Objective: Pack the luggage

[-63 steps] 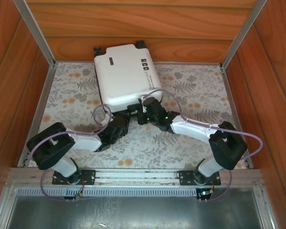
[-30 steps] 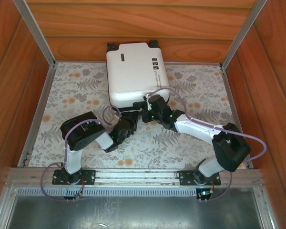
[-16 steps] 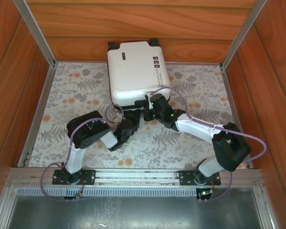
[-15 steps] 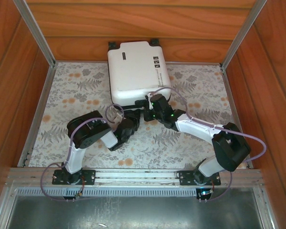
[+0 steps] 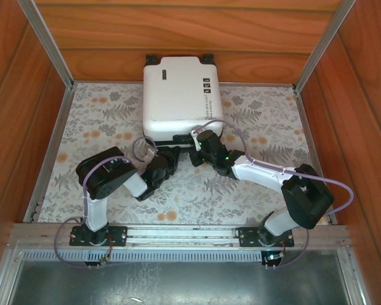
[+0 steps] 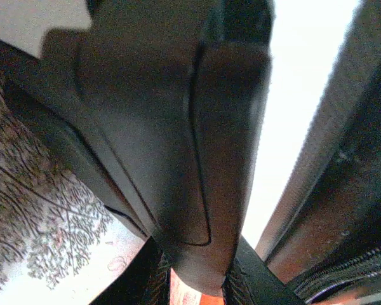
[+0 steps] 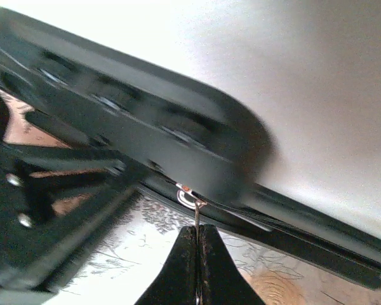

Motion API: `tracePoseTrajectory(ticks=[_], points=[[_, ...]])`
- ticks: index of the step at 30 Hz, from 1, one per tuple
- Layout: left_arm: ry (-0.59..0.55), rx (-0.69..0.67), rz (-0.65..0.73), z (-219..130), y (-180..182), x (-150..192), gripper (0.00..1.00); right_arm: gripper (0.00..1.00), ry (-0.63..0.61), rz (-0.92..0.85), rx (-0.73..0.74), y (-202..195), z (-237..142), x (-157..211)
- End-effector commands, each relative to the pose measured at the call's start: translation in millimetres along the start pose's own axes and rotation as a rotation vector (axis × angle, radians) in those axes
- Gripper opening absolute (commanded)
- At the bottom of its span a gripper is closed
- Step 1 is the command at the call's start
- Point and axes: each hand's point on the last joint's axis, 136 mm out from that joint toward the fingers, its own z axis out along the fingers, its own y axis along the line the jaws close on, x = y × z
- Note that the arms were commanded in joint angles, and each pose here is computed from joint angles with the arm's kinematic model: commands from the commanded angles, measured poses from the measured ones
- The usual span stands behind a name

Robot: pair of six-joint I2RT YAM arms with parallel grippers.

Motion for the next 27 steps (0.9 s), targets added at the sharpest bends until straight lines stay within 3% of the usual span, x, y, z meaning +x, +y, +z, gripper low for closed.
tracePoseTrajectory(ticks=[1,9,14,27], points=[[-0.314,-0.124,0.161,-15,25,-92,0.0,0.0,0.123,-0.094,0.112,-23,-16,40],[-0.396,-0.255,0.217,-64,30,-146,0.0,0.0,0.038,-0.184,0.228,-46,-32,34],[-0.423,-0.371,0.287,-96,29,-170,0.0,0.0,-0.013,-0.131,0.2,-61,-34,23],[-0.313,-0.484,0.277,-119,54,-174,0.0,0.0,-0.01,0.033,0.195,-114,-11,-8]])
